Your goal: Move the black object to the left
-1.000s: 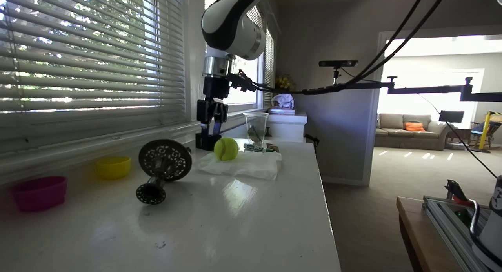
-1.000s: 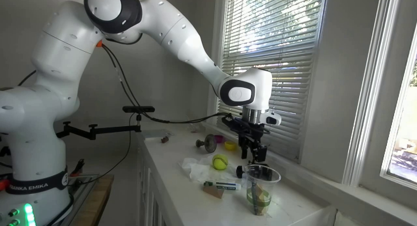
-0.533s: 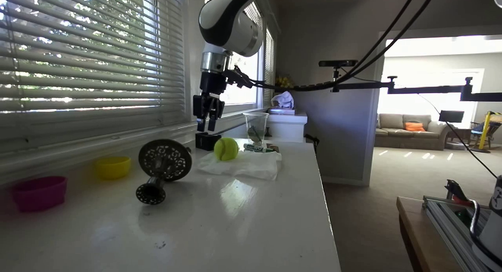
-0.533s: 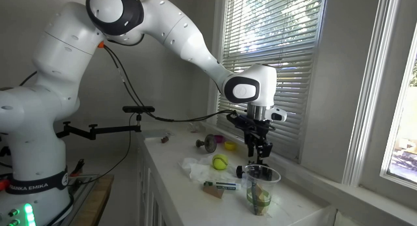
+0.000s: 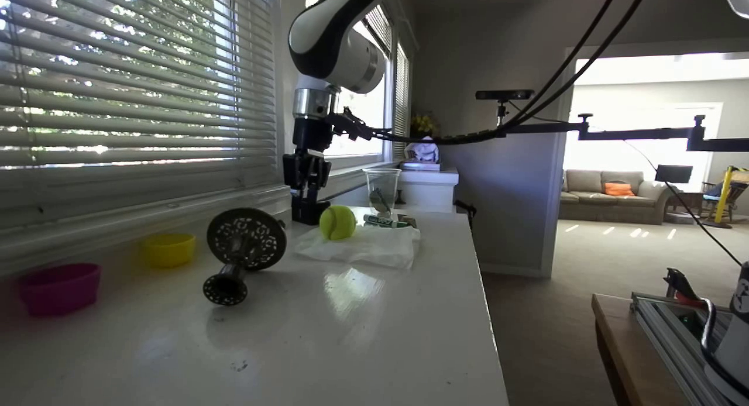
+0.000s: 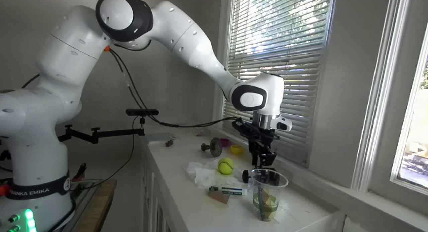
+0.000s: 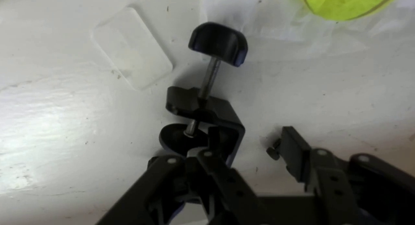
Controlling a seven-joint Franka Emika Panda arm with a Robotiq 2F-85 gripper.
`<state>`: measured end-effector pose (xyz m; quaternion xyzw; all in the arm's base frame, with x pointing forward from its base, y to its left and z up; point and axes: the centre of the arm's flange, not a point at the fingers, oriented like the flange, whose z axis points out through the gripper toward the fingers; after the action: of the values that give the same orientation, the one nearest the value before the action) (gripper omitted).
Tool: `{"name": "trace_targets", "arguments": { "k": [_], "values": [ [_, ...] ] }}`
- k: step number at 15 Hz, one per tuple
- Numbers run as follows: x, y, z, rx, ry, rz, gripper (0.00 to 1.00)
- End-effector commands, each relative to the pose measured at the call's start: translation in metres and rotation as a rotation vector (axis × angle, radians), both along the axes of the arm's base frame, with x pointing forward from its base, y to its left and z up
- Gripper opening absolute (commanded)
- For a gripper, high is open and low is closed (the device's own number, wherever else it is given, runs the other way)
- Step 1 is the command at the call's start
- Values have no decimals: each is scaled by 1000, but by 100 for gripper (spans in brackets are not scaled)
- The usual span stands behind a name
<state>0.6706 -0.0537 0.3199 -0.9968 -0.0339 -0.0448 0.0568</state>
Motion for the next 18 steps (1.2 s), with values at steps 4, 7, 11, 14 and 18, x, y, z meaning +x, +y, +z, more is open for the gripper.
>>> {"name": "trace_targets", "arguments": {
  "k": [4, 7, 11, 14, 18],
  "values": [
    [10, -6, -9, 20, 33, -58, 1],
    [8, -12, -2, 10, 28, -90, 2],
    [-6, -18, 27, 15, 64, -186, 2],
    [-19, -22, 44, 5, 90, -251, 2],
    [-33, -23, 69, 15, 103, -282, 2]
  ]
}}
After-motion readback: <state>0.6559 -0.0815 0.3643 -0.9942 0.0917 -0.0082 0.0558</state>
